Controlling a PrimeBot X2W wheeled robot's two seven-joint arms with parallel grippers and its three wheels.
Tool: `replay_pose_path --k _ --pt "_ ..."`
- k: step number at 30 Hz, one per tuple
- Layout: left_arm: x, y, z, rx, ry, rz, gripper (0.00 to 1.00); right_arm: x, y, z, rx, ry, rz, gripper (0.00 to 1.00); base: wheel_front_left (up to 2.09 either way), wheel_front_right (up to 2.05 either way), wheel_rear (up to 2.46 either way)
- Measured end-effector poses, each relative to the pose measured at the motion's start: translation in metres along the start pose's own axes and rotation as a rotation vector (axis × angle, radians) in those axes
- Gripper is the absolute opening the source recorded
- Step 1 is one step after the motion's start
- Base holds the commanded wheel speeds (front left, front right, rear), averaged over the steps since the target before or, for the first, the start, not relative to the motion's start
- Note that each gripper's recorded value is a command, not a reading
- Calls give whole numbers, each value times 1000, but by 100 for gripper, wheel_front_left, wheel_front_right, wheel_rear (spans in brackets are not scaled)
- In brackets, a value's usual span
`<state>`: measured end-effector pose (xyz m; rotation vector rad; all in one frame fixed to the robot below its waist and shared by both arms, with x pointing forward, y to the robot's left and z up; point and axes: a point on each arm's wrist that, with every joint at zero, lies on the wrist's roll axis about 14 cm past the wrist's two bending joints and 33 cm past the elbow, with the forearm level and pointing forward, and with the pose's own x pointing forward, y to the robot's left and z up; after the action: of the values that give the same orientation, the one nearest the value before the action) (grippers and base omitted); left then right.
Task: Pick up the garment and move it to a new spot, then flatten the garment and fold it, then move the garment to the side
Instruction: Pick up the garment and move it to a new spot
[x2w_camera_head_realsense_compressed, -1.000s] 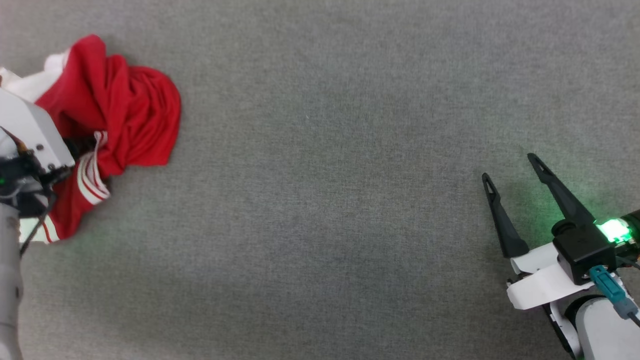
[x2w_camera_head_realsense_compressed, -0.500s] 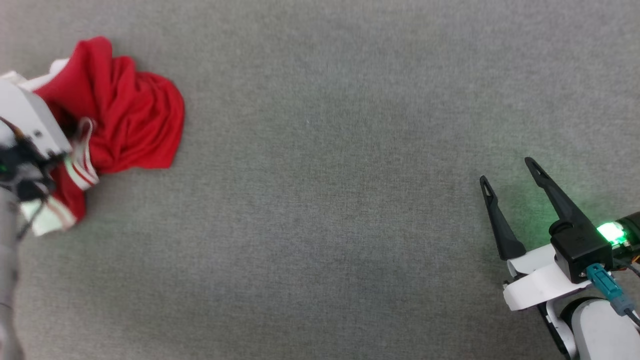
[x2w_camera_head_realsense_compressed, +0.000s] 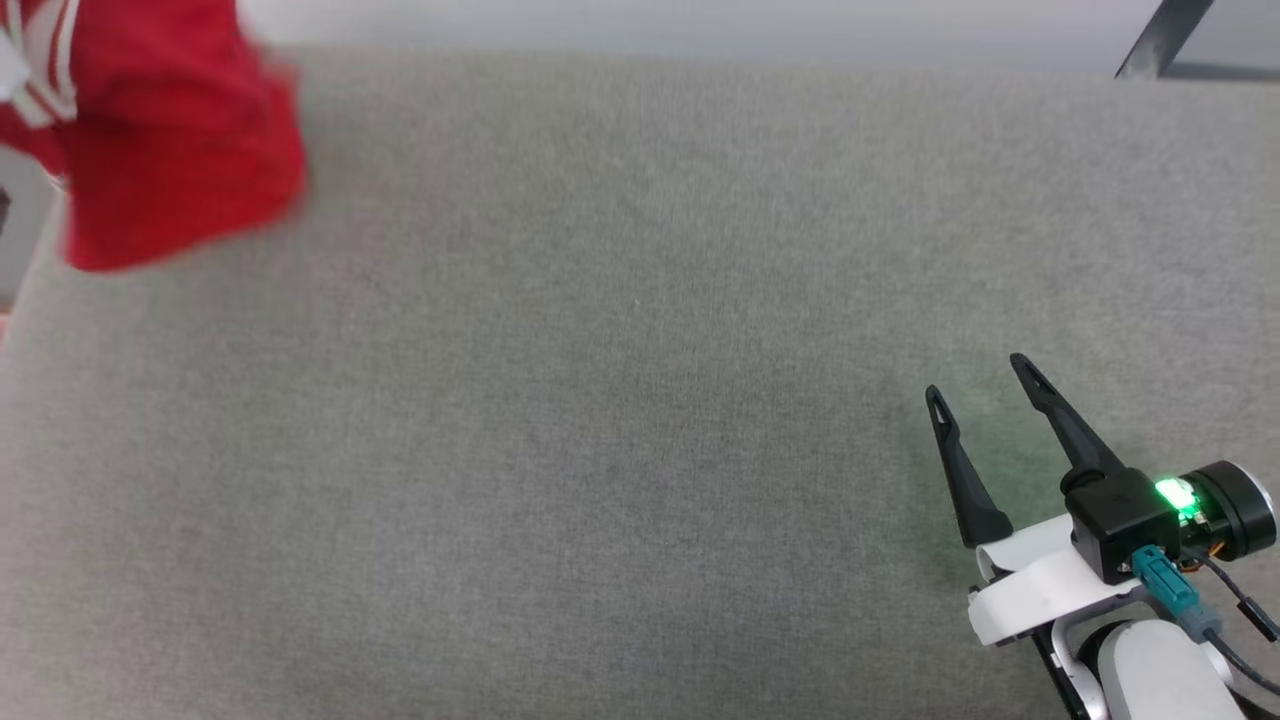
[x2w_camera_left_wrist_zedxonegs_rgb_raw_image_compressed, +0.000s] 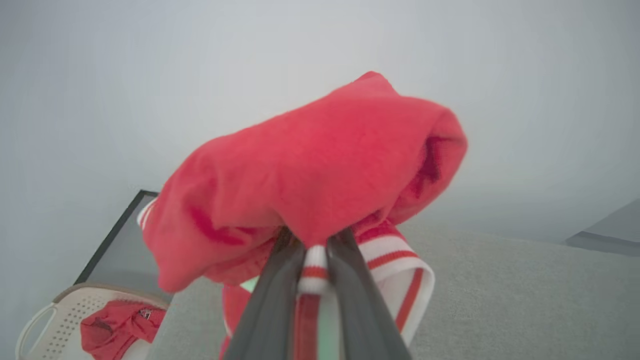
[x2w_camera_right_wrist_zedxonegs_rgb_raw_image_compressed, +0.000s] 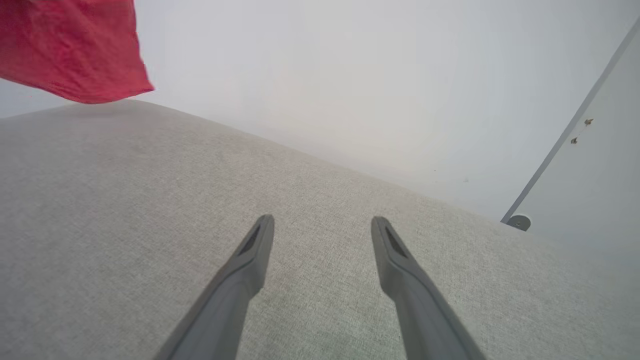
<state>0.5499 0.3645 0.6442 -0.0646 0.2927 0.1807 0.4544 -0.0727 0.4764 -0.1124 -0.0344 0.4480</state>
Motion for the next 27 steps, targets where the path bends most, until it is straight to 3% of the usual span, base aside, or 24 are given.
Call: replay_pose_path --k 8,16,21,27 --pt "-34 -47 44 51 -101 -111 0 -9 -21 26 -21 -61 -72 100 0 0 0" --pt "-47 -131 24 76 -44 -300 0 -44 -89 28 -82 -40 -267 100 0 0 0" --pt "-60 -191 3 82 31 -435 0 -86 -139 18 -120 16 -426 100 0 0 0" --pt "-79 -253 -33 133 134 -576 0 -135 -173 5 -132 81 -577 100 0 0 0"
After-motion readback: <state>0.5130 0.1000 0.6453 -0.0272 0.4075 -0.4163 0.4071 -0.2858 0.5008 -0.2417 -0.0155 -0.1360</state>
